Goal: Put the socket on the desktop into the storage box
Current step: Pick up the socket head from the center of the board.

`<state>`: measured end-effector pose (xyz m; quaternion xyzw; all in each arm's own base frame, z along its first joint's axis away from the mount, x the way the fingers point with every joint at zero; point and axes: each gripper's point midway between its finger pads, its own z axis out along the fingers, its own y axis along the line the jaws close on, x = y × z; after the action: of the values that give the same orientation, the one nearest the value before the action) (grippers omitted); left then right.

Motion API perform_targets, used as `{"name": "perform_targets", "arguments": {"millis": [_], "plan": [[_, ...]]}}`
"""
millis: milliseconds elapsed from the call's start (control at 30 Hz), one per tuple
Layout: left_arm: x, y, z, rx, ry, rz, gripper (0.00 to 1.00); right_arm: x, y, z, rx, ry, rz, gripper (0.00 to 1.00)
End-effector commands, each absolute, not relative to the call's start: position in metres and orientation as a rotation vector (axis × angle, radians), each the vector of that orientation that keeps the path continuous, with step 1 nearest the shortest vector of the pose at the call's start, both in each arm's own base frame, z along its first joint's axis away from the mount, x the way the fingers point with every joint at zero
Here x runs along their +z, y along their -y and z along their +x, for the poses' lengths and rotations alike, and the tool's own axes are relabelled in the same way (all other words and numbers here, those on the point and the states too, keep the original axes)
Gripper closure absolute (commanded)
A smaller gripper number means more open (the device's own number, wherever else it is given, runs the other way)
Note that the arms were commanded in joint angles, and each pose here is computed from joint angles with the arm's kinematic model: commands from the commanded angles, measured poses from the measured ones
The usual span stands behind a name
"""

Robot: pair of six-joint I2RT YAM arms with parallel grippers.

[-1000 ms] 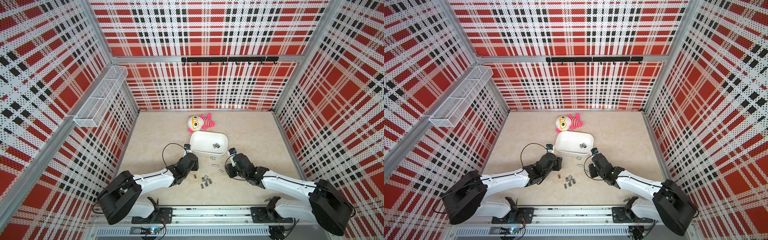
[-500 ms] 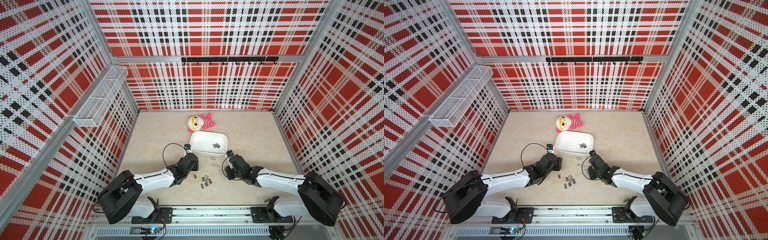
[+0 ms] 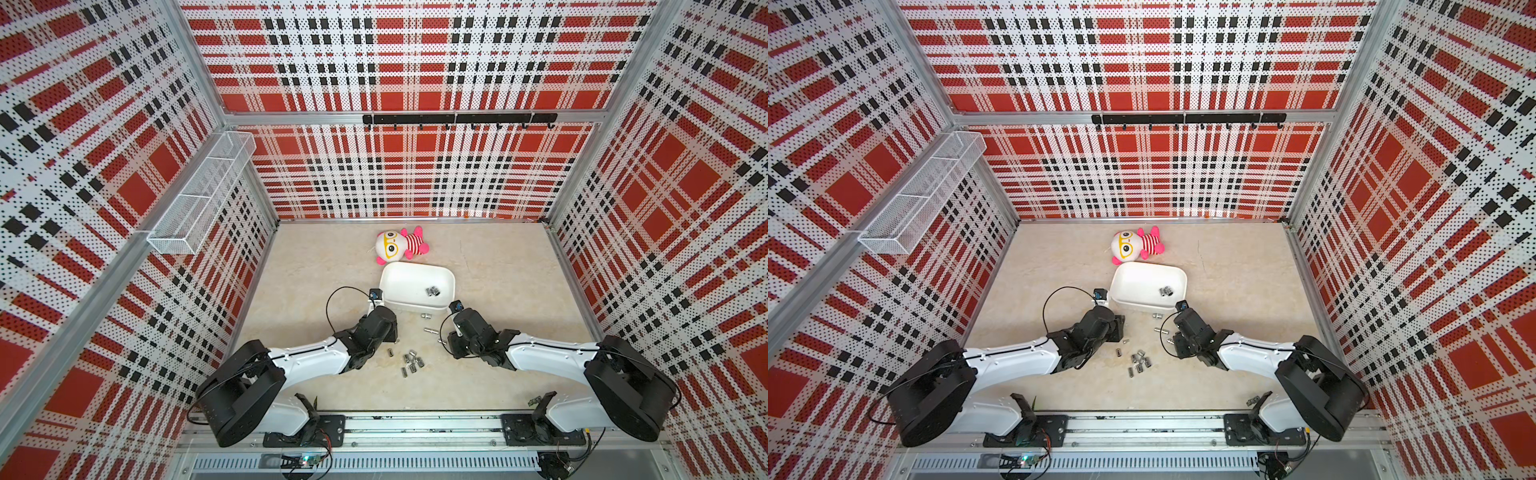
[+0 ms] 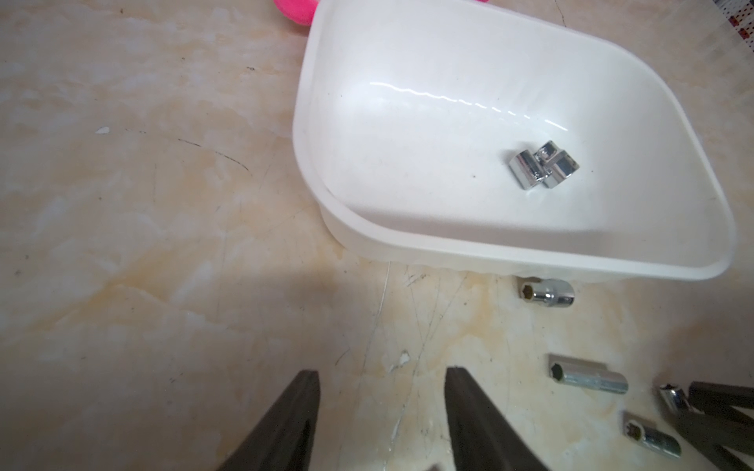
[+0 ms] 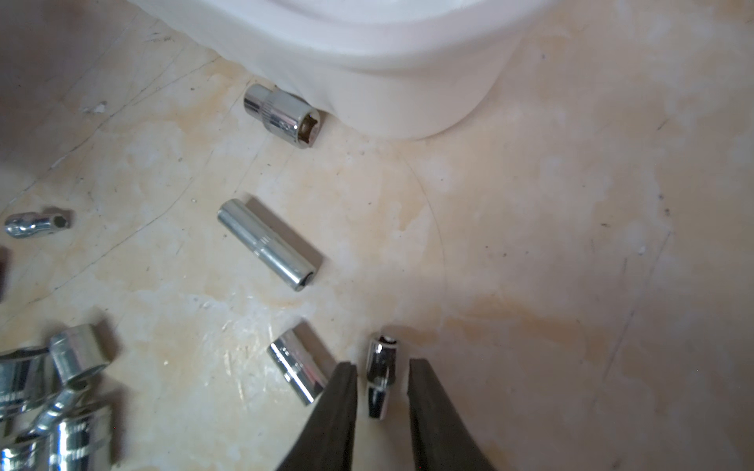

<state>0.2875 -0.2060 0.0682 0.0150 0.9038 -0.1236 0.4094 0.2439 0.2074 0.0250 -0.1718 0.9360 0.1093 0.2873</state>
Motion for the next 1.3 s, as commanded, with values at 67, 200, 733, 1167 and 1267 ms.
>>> {"name": "perform_targets", "arguments": {"millis": [67,200,733,1167,1267], "plan": [[0.077,0.212,0.292,-0.315,-2.255,0.046,0.45,0.025,-0.209,0.247,0.264,-2.503,-0.471,0.73],[0.077,0.212,0.292,-0.315,-2.256,0.047,0.45,0.022,-0.209,0.246,0.252,-2.512,-0.473,0.73],[0.08,0.208,0.293,-0.3,-2.244,0.03,0.45,0.026,-0.206,0.247,0.237,-2.5,-0.457,0.81],[0.087,0.202,0.293,-0.284,-2.221,0.008,0.45,0.092,-0.199,0.264,0.214,-2.352,-0.38,0.81],[0.089,0.2,0.293,-0.287,-2.214,0.004,0.45,0.124,-0.212,0.279,0.222,-2.3,-0.389,0.81]]}}
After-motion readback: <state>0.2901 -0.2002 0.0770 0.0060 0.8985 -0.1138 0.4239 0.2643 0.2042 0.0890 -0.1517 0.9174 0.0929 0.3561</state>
